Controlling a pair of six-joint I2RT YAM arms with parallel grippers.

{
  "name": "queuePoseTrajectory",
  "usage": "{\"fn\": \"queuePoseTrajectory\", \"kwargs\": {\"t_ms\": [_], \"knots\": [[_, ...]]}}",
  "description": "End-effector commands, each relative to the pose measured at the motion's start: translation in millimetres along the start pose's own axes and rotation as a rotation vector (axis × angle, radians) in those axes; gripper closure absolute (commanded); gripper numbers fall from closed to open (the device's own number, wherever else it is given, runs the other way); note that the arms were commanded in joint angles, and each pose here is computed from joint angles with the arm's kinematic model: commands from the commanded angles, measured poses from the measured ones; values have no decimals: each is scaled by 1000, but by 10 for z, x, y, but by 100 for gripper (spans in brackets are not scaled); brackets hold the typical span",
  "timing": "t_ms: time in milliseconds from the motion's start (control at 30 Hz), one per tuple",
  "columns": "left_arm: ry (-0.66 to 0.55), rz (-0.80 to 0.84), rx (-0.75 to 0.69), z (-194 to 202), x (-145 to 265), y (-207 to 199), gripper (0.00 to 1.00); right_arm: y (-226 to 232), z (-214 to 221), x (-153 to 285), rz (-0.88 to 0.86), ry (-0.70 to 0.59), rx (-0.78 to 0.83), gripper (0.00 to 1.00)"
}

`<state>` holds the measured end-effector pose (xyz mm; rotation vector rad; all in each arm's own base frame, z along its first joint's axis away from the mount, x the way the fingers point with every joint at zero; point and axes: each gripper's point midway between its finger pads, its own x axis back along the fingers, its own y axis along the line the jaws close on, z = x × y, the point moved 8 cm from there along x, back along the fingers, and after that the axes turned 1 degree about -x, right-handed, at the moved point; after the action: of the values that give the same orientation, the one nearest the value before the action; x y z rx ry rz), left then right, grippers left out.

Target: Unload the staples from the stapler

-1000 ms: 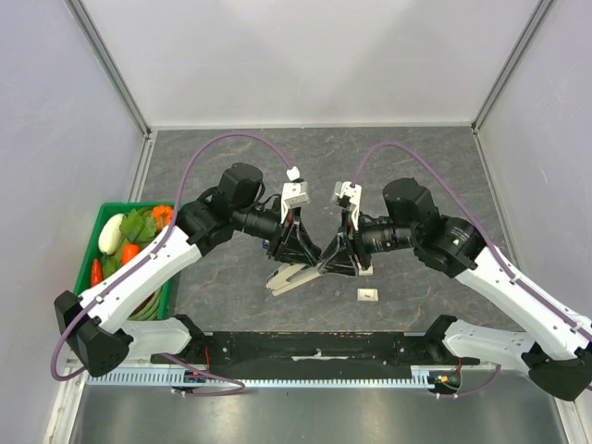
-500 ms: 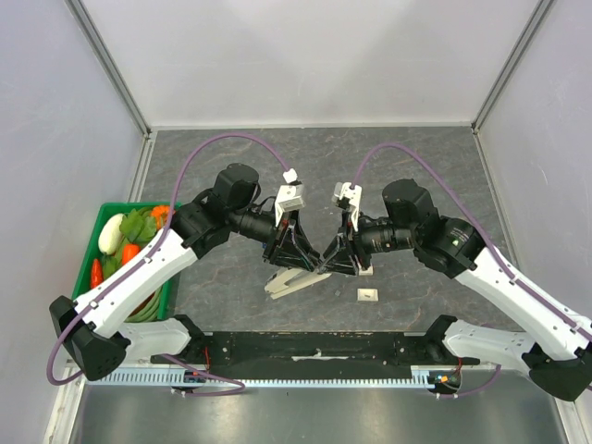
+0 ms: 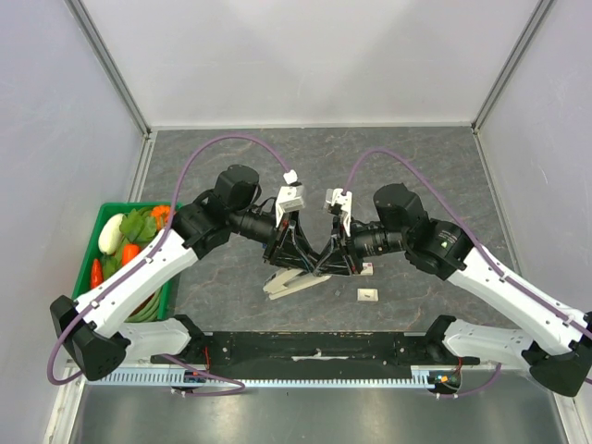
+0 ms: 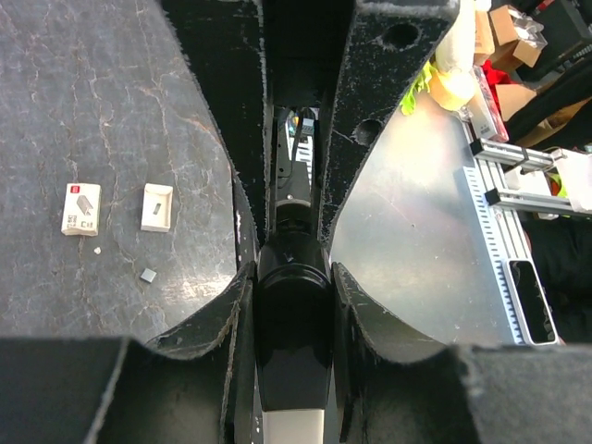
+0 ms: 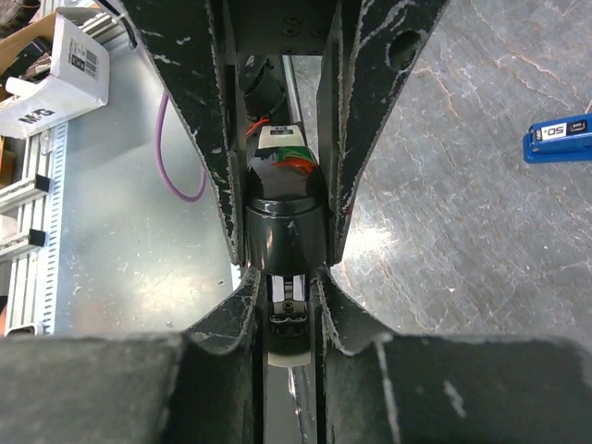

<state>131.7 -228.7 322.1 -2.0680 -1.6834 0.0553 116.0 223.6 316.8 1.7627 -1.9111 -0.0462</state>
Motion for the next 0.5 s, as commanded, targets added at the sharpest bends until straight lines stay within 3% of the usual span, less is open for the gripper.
{"fn": "queuePoseTrajectory", "kwargs": {"t_ms": [0, 267, 467], "knots": [[-122, 3, -124, -300, 46, -111, 98, 12, 134, -40, -11, 11, -18, 83], [-349, -226, -138, -534, 124, -14, 98, 15, 526, -19, 7, -58, -105, 99], [-533, -413, -99, -592, 212, 151, 98, -15, 642, -11, 49, -130, -151, 100]]}}
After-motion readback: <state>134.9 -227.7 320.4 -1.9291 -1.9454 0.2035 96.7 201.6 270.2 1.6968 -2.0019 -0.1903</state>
